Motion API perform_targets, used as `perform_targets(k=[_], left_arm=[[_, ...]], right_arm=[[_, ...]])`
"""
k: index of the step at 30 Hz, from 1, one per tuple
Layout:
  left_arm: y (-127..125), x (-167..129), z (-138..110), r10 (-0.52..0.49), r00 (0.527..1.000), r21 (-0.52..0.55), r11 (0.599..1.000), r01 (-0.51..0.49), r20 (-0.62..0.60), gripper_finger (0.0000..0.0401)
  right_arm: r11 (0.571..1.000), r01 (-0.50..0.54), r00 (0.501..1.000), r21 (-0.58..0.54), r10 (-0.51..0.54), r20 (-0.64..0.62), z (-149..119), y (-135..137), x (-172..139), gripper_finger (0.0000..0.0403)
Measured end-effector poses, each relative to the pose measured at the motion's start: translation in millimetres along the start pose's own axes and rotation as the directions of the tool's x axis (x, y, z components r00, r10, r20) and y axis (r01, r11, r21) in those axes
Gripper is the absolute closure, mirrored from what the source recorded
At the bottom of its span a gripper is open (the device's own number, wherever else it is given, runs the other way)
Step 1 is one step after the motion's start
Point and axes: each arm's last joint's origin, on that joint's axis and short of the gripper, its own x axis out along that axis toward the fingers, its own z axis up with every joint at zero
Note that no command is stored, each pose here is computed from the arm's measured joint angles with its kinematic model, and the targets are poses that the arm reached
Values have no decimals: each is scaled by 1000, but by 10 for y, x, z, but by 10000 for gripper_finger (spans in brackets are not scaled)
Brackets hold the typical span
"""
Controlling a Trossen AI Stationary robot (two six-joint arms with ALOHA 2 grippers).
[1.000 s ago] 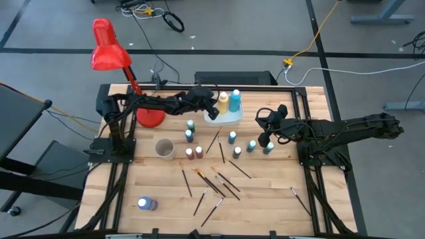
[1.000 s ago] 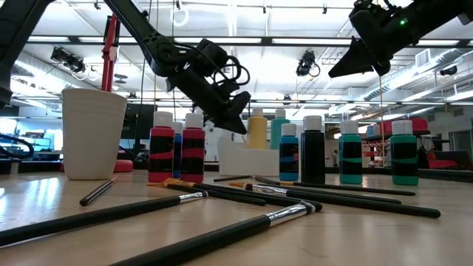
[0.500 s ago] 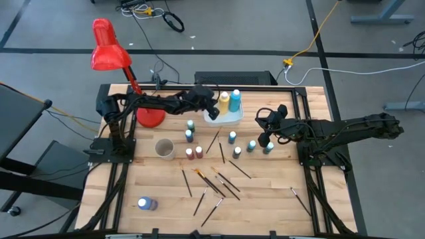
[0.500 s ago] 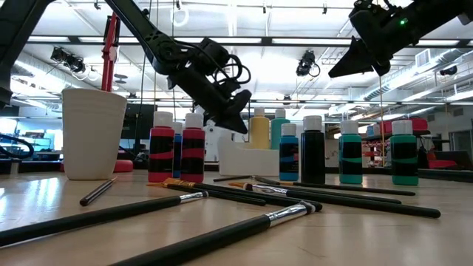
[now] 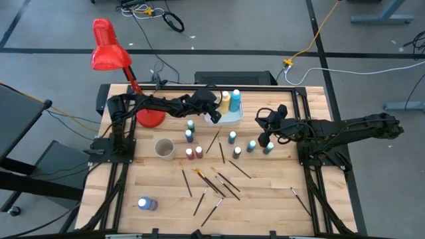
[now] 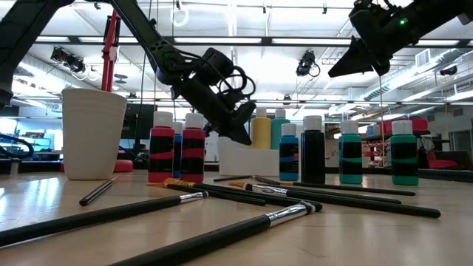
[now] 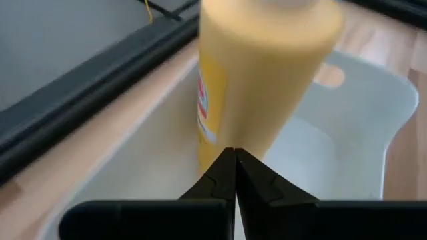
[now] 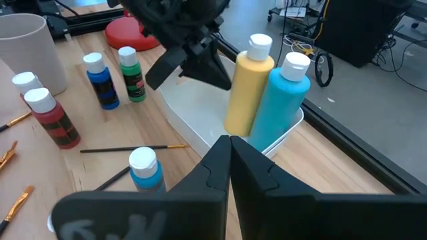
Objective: Pick & Place Paint Supplies
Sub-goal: Put the large yellow paint bottle into the white bin
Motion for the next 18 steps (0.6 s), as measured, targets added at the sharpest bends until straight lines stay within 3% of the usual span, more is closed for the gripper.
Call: perform_targets(k=[6,12,18], left_arm=[[16,2,47,-19,999,7,1000,19,41,383],[46,4,50,-10,999,-4,1000,10,38,395],[-3,-169,166,-54,998,9,999,54,26,379]], right_arm=[[1000,0,1000,-16,0,0,0,0,0,389],[1000,0,1000,-14,0,0,0,0,0,389],[1000,0,1000,-13,0,0,0,0,0,389]])
